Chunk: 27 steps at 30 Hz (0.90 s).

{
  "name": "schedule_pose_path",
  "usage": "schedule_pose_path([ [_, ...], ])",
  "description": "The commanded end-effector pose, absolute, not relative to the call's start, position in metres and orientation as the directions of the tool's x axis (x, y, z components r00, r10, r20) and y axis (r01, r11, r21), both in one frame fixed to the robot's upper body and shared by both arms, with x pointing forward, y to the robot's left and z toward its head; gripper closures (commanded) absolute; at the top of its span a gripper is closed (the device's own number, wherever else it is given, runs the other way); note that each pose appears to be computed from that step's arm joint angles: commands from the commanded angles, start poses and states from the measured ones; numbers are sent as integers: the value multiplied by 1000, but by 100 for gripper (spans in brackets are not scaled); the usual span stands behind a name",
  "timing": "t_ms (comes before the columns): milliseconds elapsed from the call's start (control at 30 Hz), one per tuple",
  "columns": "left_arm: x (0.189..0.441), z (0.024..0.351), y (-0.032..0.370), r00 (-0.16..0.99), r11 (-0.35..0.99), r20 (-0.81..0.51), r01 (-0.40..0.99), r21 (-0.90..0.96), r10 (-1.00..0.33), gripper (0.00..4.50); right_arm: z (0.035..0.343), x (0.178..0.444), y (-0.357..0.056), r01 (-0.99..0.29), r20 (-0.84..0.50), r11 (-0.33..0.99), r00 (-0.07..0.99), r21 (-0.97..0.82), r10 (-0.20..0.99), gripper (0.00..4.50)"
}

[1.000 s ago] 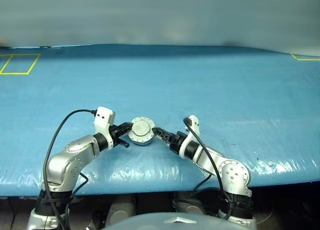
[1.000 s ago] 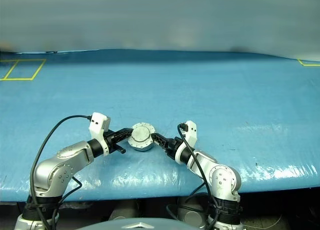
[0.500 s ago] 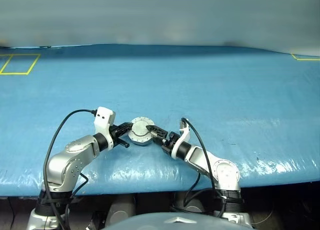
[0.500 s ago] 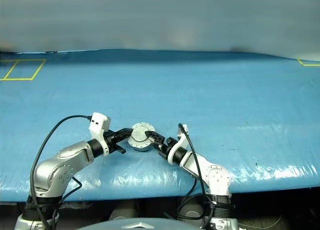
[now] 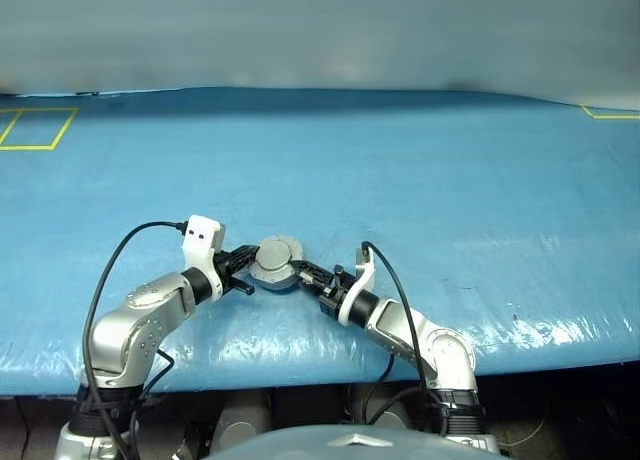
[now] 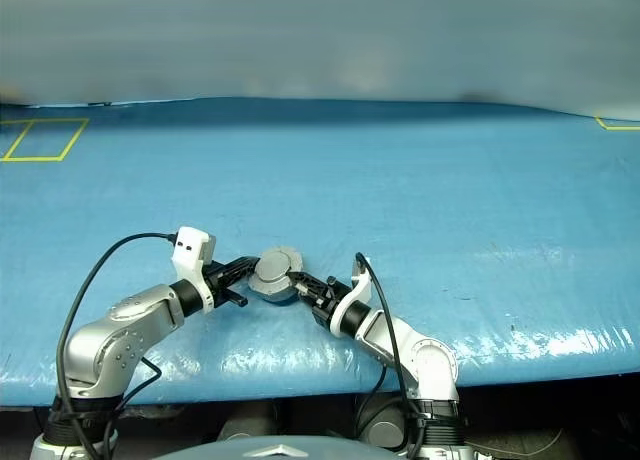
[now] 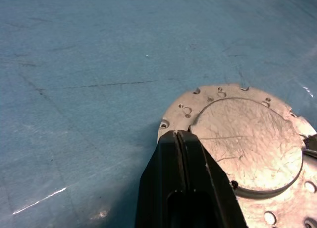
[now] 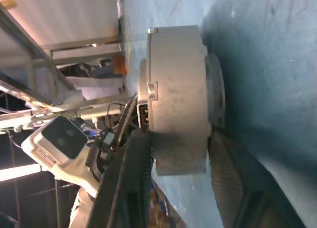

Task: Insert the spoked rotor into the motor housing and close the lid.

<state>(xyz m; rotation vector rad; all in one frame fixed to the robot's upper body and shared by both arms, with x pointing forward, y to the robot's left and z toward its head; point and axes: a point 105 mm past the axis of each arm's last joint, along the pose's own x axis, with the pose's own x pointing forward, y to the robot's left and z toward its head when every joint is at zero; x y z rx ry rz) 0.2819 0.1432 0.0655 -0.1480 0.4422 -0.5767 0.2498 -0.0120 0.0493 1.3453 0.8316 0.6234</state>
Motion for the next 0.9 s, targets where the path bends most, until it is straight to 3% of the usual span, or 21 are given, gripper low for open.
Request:
schedule_pose_path([
  [33,277,60,135,708,803,-379,526,-280,-596,450,69,237,9,23,-65,62,506,998,860,334],
  [367,283,73,141,735,807,-334,522,-277,-590,450,69,243,9,28,-72,67,545,997,835,334],
  [467,287,79,149,769,820,-301,479,-313,-564,390,69,242,8,30,-71,65,549,997,833,334],
  [733,287,102,171,859,784,-147,360,-506,-490,122,84,251,-2,-11,-2,10,608,1000,794,334],
  [833,282,100,179,894,682,-98,258,-684,-437,21,98,262,-12,-67,48,-6,649,998,759,334],
  [900,277,102,177,901,540,-26,236,-808,-433,0,105,268,-18,-100,72,-7,666,995,742,334],
])
